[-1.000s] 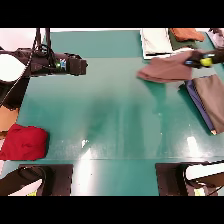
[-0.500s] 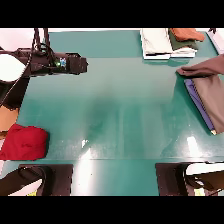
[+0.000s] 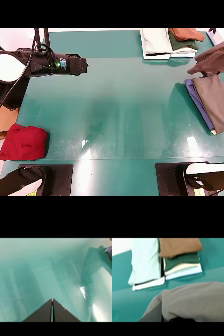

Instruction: Fold the shirts.

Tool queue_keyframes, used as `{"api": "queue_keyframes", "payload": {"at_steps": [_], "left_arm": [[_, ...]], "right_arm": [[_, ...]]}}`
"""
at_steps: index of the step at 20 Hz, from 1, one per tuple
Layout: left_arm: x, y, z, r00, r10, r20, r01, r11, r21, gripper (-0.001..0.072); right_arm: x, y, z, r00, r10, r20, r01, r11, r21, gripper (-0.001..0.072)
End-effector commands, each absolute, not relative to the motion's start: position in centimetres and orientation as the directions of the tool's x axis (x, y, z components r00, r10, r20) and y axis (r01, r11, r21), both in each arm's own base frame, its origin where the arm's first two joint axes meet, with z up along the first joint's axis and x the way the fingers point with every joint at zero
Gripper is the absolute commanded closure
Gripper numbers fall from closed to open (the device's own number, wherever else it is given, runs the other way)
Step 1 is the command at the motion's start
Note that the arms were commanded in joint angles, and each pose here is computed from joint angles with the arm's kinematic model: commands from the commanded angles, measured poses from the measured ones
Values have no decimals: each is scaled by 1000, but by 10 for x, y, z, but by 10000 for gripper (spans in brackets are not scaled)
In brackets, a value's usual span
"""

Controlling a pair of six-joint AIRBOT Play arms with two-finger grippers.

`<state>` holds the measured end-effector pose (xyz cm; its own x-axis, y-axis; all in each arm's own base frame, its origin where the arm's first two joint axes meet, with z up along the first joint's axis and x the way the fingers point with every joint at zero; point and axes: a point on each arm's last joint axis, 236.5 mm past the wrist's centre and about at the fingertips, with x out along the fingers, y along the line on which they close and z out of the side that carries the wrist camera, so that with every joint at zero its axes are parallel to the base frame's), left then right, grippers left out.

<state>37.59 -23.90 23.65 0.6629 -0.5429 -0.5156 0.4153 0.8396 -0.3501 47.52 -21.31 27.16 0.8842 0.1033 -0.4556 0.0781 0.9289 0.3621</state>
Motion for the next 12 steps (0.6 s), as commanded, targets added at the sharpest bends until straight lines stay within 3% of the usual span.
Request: {"api": "queue_keyframes", "payload": {"at_steps": [1, 5, 10, 12], "left_arm": [[376, -239, 236, 662, -542, -517, 417, 840, -347, 685], [376, -239, 236, 661, -542, -519, 430, 840, -331, 685], [373, -238, 231, 650, -538, -537, 442, 842, -309, 685], [371, -238, 229, 641, -536, -549, 446, 843, -302, 685]], "right_arm": [[443, -219, 255, 842, 96, -531, 107, 935, 338, 697], [378, -248, 198, 713, -11, -701, 265, 930, 254, 696], [278, -266, 118, 496, -77, -865, 475, 858, 196, 687], [249, -266, 95, 444, -74, -893, 532, 824, 196, 517]]}}
